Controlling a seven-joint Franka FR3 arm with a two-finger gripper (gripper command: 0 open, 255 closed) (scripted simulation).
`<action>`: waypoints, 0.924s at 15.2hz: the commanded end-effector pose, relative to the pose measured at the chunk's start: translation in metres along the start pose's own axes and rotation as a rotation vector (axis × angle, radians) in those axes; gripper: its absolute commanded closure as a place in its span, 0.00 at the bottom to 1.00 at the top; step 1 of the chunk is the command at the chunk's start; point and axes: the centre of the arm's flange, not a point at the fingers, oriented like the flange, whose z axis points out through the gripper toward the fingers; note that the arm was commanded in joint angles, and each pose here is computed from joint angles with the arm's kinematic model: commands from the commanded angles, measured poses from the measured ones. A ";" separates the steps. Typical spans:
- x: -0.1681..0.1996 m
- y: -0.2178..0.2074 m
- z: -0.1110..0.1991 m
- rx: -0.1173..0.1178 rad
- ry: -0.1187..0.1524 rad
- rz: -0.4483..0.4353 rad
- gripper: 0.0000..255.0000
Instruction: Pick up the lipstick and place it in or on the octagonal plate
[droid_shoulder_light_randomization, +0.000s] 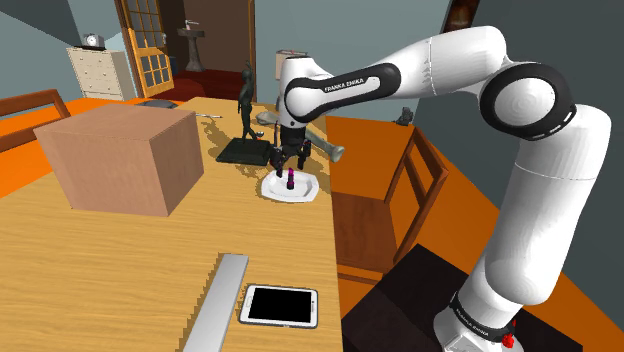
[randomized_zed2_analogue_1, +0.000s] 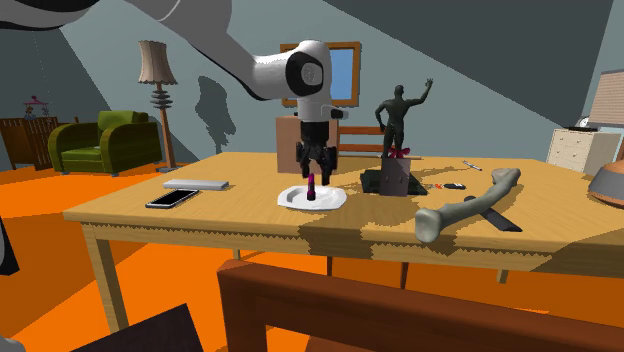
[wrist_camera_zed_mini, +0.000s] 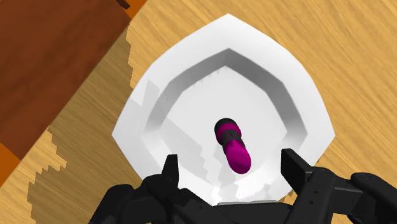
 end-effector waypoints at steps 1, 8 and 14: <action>0.000 0.000 0.000 0.000 0.000 0.000 0.00; 0.000 0.000 -0.050 0.000 0.000 0.000 0.00; 0.000 0.000 -0.050 0.000 0.000 0.000 0.00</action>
